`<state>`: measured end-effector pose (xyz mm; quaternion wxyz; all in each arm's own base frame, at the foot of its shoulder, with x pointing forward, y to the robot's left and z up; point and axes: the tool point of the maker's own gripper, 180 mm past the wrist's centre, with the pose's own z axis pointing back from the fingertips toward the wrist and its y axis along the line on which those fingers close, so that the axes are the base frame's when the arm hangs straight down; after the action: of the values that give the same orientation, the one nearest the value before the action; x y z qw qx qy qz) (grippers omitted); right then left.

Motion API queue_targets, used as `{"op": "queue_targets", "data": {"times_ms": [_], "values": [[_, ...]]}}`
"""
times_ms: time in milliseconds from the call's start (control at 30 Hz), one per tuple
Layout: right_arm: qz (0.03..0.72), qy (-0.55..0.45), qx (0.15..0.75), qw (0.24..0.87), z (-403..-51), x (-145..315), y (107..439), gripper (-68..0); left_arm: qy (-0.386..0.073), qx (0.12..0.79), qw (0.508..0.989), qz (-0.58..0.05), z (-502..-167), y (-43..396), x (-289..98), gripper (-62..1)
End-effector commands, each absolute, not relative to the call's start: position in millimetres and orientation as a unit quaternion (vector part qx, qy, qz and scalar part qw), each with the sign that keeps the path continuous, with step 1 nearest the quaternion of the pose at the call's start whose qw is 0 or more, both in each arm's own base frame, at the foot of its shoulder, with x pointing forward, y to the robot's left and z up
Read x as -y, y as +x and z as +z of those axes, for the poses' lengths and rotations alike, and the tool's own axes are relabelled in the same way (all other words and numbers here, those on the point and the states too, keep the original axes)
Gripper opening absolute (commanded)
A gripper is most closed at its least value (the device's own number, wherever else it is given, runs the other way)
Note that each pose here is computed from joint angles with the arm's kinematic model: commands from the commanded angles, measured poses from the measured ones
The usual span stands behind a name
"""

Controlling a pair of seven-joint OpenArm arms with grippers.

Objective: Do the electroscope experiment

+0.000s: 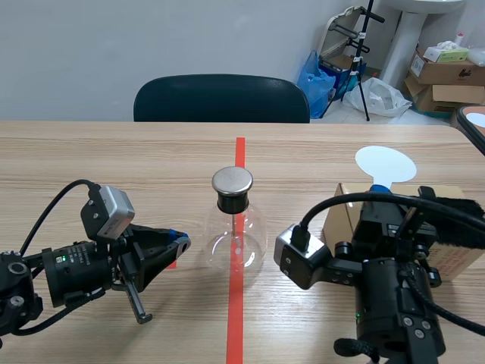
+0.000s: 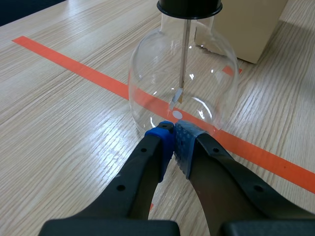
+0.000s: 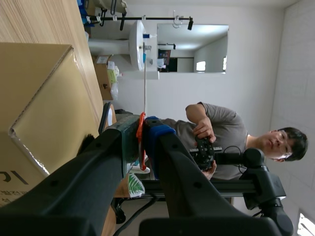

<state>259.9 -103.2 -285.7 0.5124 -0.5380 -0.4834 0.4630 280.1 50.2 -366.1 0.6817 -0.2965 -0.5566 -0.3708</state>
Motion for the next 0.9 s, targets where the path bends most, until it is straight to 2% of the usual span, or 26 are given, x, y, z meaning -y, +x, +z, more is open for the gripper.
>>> {"op": "queue_targets", "data": {"times_ms": [0, 467, 867], "values": [[0.441, -0.551, 0.495, 0.507, -269.8, 108.1, 265.6, -65.8, -0.306, 0.573, 0.666, -0.365, -353.3, 283.6, -44.1, -57.7], [0.463, -0.533, 0.514, 0.487, -269.6, 93.9, 266.8, -65.8, -0.306, 0.573, 0.666, -0.365, -353.4, 283.5, -44.3, -57.7], [0.539, -0.456, 0.583, 0.402, -270.1, 38.8, 260.6, -65.8, -0.306, 0.573, 0.666, -0.365, -353.4, 283.5, -44.3, -57.7]]}}
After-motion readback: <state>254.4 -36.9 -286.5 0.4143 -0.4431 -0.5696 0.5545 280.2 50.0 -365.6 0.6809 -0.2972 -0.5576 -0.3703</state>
